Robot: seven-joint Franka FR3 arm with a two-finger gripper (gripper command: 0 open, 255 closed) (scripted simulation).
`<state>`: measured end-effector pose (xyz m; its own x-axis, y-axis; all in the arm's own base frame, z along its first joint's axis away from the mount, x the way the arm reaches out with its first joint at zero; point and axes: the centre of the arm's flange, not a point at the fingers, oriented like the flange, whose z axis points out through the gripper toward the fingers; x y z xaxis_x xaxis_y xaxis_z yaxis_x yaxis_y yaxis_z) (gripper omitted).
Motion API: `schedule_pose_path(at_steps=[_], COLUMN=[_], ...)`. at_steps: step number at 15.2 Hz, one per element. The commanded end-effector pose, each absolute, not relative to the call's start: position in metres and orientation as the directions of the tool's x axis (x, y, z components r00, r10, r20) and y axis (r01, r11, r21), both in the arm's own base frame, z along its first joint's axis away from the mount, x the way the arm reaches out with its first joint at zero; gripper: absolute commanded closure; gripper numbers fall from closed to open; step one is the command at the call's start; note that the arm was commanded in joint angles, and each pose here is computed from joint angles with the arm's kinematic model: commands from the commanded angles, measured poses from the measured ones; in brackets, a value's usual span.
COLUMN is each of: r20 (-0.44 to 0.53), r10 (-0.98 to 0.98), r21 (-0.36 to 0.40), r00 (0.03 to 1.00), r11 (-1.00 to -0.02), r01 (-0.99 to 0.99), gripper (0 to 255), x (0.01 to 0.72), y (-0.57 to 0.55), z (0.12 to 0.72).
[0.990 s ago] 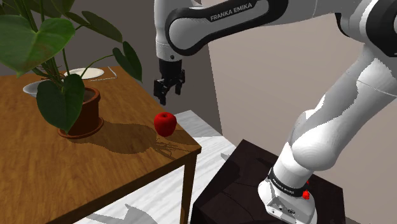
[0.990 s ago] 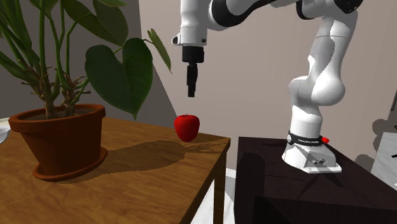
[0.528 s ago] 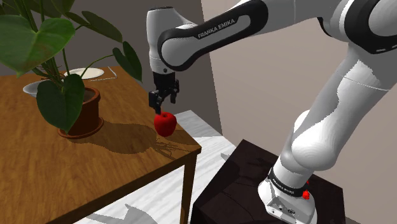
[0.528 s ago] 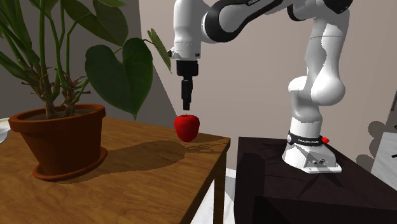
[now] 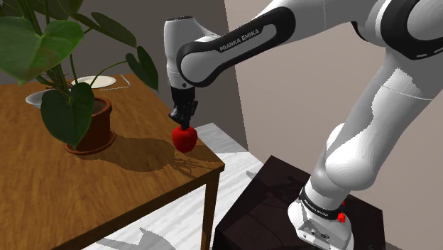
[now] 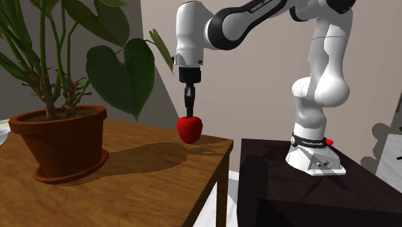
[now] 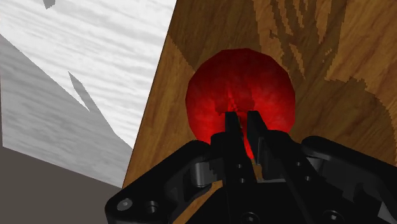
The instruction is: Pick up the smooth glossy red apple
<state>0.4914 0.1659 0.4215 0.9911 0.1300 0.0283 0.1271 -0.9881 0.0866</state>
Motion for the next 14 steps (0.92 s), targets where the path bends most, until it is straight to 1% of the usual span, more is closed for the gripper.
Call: schedule_pose_path(at_steps=[1, 6, 14], r20=[0.026, 0.026, 0.026], r10=[0.129, 0.129, 0.129], r21=[0.087, 0.087, 0.087], r00=[0.991, 0.991, 0.991], r11=[-0.988, -0.988, -0.988], r01=[0.127, 0.127, 0.127], gripper=[255, 255, 255], x=[0.491, 0.491, 0.491], y=[0.166, 0.165, 0.165], z=[0.420, 0.421, 0.463])
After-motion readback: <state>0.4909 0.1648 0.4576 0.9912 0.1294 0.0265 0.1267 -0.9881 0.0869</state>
